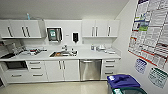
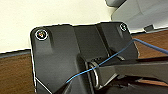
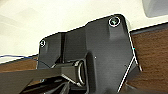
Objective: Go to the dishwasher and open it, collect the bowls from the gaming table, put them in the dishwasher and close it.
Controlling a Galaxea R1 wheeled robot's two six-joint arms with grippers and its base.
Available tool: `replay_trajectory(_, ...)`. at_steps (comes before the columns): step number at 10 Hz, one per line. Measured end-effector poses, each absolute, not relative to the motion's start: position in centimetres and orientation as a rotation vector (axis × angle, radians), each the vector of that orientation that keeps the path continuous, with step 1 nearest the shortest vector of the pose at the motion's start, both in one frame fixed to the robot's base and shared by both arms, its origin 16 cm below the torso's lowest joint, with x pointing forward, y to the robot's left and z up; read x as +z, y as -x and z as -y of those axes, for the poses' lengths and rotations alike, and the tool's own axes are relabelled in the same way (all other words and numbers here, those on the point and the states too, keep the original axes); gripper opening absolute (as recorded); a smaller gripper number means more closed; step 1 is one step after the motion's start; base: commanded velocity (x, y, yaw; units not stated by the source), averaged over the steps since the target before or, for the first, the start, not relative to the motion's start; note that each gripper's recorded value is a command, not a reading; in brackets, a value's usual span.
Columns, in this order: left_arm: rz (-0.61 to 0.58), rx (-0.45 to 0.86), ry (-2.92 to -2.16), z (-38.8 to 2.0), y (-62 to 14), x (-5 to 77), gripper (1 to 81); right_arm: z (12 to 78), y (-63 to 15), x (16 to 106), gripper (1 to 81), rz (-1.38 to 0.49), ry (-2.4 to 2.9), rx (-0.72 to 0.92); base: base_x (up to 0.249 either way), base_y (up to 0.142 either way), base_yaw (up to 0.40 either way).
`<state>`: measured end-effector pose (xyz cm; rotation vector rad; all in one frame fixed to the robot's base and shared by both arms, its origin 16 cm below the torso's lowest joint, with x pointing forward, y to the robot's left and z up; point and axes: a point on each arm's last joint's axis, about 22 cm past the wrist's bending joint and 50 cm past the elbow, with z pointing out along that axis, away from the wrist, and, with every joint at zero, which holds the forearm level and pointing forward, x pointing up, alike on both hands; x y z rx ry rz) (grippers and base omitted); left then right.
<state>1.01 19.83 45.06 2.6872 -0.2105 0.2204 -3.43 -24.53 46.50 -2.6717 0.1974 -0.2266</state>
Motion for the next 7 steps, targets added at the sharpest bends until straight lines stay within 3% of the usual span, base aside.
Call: replay_trajectory(7, 0.209, 0.215, -2.685, -19.6, -0.8, 45.0, 81.1, 24.6, 3.2, 46.5, 81.1, -0.194, 2.674, -0.232, 0.118, 0.0, 0.0)
